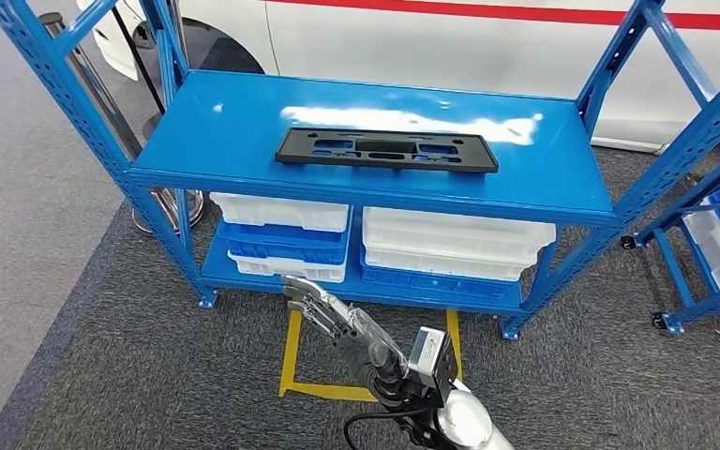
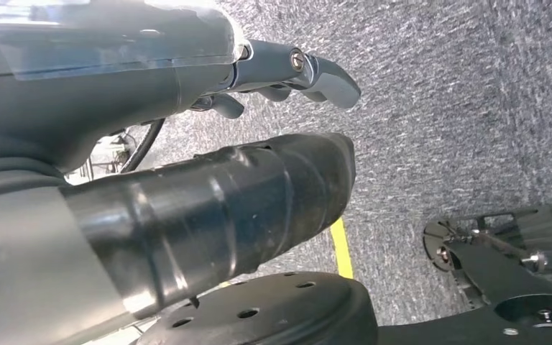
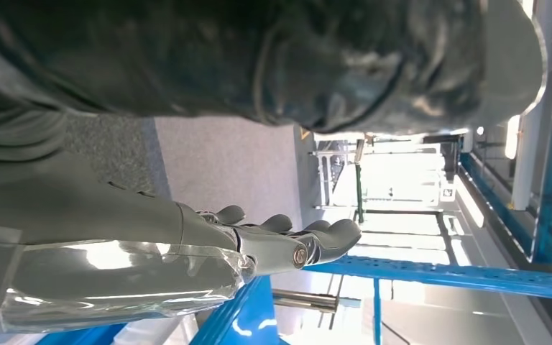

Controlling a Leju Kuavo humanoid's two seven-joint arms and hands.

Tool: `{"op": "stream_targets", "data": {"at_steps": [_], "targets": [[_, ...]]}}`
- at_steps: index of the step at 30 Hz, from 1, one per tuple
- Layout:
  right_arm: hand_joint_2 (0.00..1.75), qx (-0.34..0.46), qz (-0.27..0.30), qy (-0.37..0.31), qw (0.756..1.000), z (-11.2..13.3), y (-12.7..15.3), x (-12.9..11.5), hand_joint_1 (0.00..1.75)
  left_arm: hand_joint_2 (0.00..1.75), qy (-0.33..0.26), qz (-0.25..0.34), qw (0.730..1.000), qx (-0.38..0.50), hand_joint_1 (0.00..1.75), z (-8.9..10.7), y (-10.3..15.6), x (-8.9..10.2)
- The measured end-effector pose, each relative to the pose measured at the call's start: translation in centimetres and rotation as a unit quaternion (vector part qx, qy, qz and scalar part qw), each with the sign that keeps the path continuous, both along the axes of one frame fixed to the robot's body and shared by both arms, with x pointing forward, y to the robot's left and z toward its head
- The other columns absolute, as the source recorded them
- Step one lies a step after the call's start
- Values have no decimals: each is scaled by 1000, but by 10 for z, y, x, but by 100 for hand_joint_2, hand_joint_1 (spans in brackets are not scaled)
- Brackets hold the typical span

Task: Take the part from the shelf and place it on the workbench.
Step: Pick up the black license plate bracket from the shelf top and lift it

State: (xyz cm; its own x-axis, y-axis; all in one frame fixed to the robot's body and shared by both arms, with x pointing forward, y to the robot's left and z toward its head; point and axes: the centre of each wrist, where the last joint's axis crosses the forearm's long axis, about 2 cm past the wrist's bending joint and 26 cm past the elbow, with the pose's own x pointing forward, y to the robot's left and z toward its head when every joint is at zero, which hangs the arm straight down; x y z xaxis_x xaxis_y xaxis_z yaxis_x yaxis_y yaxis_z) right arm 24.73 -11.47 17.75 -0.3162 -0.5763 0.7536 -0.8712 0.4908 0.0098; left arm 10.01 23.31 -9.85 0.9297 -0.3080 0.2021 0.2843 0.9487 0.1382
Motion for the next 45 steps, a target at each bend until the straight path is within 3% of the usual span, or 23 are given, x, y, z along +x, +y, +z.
{"op": "stream_targets", "data": {"at_steps": [45], "targets": [[0, 2, 19, -7, 1000, 2, 4, -3, 0, 0, -2, -8, 1000, -1, 0, 0, -1, -1]]}}
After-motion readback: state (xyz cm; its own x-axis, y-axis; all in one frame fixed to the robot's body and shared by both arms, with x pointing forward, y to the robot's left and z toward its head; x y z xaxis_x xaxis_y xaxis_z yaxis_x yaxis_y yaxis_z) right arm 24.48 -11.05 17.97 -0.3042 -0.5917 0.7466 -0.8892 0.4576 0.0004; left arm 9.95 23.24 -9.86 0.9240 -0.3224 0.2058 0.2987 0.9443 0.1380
